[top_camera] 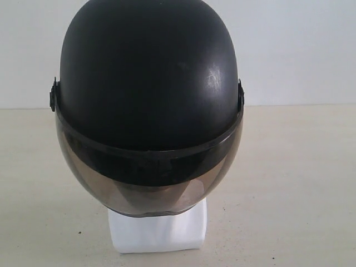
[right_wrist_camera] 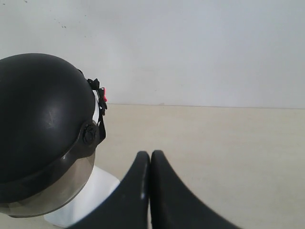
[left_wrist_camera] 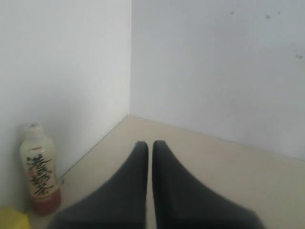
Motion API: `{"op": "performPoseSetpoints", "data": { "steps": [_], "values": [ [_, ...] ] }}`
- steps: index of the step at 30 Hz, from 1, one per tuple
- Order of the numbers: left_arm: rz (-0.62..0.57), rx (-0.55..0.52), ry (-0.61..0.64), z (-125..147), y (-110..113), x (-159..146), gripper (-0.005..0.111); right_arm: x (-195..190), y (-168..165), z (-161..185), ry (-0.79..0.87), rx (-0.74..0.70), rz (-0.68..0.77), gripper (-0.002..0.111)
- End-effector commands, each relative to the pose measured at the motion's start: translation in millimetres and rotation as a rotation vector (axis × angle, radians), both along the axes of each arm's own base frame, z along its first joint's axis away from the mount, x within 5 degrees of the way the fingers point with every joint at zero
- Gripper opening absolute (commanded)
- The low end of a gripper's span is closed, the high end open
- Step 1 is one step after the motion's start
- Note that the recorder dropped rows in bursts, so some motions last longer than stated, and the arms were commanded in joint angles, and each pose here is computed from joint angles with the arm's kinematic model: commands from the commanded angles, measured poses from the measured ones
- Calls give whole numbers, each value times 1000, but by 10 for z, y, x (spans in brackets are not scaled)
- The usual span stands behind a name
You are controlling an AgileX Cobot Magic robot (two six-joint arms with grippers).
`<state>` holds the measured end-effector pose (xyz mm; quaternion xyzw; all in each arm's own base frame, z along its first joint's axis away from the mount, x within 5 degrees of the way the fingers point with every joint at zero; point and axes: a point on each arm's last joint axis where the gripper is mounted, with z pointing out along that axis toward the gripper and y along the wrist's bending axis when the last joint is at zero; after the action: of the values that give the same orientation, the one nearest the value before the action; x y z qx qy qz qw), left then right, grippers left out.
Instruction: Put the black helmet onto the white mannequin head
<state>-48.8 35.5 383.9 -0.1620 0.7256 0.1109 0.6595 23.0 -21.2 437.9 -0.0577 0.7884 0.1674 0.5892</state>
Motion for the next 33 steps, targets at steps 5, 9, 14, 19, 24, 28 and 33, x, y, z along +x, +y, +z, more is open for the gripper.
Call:
{"op": "performPoseSetpoints", "data": {
  "steps": [5, 9, 14, 19, 24, 28, 33],
  "values": [
    [-200, -60, -15, -689, -186, 612, 4, -13, -12, 16, -15, 0, -1, 0],
    [-281, -136, -46, -958, -267, 770, 4, -13, -12, 16, -15, 0, -1, 0],
    [-346, -170, -106, -1228, -327, 924, 4, -13, -12, 16, -15, 0, -1, 0],
    [-362, -114, -123, -1507, -336, 984, 4, -13, -12, 16, -15, 0, -1, 0],
    [-366, -123, -90, -1721, -343, 1031, 4, -12, -14, 16, -16, -1, -2, 0],
    [-386, -176, -199, -1735, -358, 1051, 4, -12, -14, 16, -16, -1, -2, 0],
    [-367, -199, -58, -1865, -353, 1049, 4, -12, -14, 16, -16, -1, -2, 0]
  ]
}}
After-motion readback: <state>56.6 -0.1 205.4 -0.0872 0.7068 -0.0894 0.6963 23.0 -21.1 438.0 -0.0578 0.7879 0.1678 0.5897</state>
